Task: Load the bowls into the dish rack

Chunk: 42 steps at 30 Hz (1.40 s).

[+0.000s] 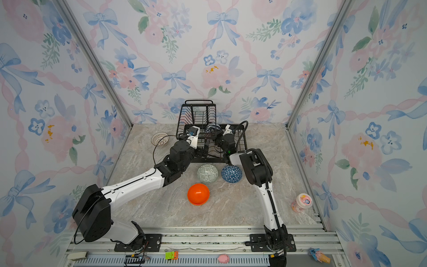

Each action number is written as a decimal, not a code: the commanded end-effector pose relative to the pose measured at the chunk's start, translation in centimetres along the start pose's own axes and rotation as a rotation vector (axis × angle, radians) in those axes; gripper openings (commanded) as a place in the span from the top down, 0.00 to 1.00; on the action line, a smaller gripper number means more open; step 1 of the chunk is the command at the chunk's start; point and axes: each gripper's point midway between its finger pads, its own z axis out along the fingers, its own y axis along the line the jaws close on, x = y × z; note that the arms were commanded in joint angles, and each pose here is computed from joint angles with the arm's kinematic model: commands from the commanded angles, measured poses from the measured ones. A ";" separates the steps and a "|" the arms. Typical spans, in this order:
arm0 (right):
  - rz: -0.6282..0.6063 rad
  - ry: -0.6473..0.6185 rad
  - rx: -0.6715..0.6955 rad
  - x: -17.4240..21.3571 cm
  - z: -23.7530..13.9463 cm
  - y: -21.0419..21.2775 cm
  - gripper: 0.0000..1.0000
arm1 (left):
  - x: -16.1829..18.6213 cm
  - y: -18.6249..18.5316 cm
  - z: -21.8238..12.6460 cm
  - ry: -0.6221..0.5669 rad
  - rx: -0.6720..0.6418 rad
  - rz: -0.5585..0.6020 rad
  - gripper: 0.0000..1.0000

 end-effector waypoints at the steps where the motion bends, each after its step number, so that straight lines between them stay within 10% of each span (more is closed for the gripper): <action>1: -0.016 -0.022 -0.090 0.2 -0.2 1.7 1.00 | 1.0 0.0 0.3 0.019 0.004 0.019 0.02; 42: -0.002 -0.041 -0.087 1.4 -3.0 0.1 1.00 | 1.7 -0.2 0.5 0.033 0.013 -0.003 0.02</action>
